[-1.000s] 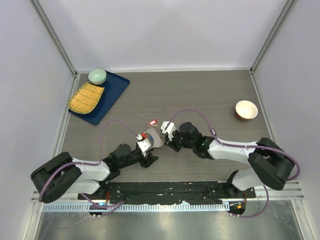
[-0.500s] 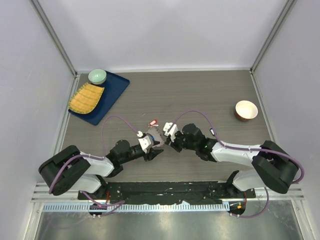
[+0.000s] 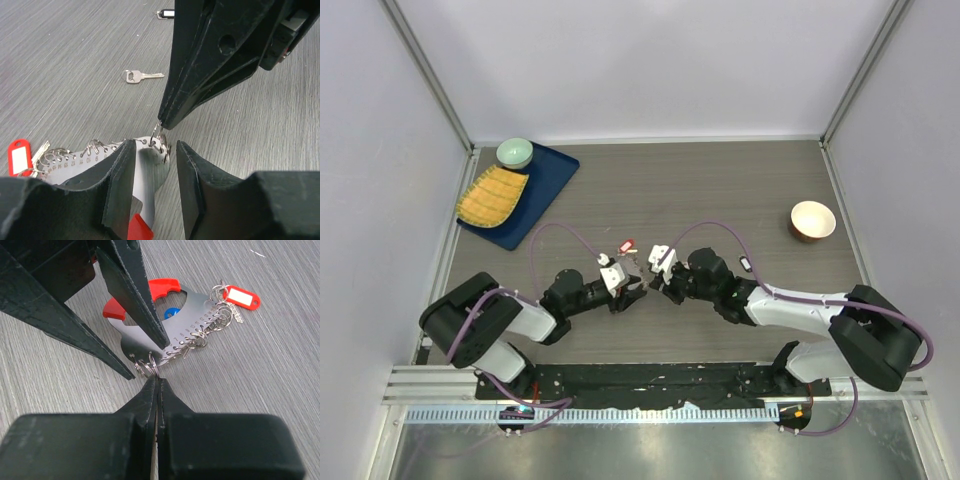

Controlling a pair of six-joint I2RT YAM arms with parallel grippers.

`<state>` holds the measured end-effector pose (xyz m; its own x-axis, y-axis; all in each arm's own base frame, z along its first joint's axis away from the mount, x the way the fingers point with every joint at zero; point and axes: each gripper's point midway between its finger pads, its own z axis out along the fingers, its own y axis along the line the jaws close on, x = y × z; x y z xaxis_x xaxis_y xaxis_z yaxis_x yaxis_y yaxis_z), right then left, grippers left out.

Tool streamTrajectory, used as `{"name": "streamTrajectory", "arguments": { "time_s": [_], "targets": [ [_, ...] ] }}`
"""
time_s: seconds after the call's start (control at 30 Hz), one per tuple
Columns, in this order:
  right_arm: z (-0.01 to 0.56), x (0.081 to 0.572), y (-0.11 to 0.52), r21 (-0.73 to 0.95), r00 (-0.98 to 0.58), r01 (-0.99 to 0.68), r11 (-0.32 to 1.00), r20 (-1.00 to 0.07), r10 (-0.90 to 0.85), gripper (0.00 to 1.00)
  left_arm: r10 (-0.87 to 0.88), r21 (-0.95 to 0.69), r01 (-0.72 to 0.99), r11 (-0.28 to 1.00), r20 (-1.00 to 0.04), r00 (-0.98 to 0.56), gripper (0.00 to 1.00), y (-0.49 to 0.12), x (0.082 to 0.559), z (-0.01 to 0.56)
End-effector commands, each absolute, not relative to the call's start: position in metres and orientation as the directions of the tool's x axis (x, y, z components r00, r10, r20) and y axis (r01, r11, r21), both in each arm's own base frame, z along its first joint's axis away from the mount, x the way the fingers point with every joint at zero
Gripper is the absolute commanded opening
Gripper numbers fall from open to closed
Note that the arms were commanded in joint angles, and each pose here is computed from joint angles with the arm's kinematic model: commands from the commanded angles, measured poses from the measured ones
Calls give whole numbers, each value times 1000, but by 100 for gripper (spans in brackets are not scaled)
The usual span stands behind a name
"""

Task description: Put the keys on the keyring

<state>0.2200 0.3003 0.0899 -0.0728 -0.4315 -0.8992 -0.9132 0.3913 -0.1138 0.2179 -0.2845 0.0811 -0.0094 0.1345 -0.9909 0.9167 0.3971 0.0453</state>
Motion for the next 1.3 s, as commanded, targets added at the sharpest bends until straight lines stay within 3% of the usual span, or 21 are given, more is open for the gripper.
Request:
{"name": "streamTrajectory", "arguments": {
  "time_s": [0.0,0.3,0.4,0.6,0.97,1.07,1.1,1.27],
  "targets": [
    [114,224,308,-144,-7,-911,386,-932,-363,1,50,93,924,371,-996,80,41,-296,227,112],
    [114,224,309,-144,-5,-912,384,-933,-360,1,37,66,934,352,-998,57,39,-300,226,109],
    [115,224,308,-145,-4,-910,389,-934,-357,1,39,55,935,351,-998,44,31,-300,225,107],
    [120,225,307,-148,1,-904,402,-939,-344,1,44,44,931,362,-999,30,28,-297,226,105],
    [126,227,303,-153,10,-890,429,-948,-317,1,63,29,918,396,-998,4,13,-291,231,102],
    [126,226,303,-153,11,-890,430,-949,-314,1,67,28,915,403,-998,2,7,-290,232,102],
    [127,227,303,-152,11,-889,432,-950,-312,1,65,30,914,404,-998,4,0,-290,232,103],
    [128,225,306,-136,2,-895,425,-954,-301,1,82,43,906,420,-997,10,0,-285,232,105]
  ]
}}
